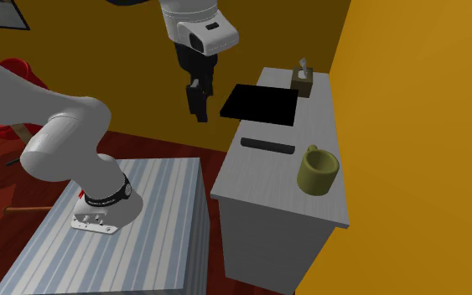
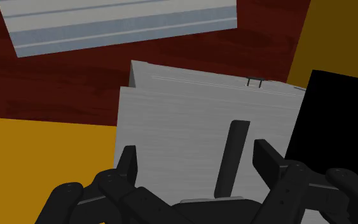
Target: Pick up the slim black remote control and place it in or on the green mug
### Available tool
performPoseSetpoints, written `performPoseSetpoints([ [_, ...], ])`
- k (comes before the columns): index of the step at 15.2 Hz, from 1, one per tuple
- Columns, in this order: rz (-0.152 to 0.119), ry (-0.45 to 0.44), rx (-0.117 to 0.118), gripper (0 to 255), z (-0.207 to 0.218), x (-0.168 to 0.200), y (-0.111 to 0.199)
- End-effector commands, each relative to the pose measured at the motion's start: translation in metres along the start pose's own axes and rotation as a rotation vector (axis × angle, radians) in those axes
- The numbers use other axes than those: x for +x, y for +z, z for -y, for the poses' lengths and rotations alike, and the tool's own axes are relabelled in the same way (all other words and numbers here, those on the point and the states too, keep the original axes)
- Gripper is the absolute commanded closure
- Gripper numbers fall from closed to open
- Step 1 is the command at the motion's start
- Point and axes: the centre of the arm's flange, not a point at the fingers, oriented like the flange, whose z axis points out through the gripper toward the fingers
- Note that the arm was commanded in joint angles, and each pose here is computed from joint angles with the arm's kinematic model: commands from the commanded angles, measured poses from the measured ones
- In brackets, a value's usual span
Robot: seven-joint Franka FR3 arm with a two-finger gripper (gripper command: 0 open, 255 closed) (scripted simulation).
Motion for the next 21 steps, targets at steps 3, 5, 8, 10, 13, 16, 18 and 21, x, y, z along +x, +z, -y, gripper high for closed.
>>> performPoseSetpoints([
  [3,-0.001,0.023,-0.007,0,0.014,0.012,0.020],
  [5,-0.003,0.047,-0.014,0,0.028,0.024,0.039],
  [8,-0.005,0.082,-0.024,0,0.048,0.043,0.069],
  [10,-0.006,0.105,-0.031,0,0.060,0.056,0.088],
  [13,-0.008,0.140,-0.041,0,0.078,0.076,0.118],
  [16,-0.010,0.175,-0.052,0,0.096,0.097,0.148],
  [18,-0.011,0.198,-0.059,0,0.106,0.111,0.168],
  [21,-0.013,0.233,-0.069,0,0.122,0.133,0.198],
])
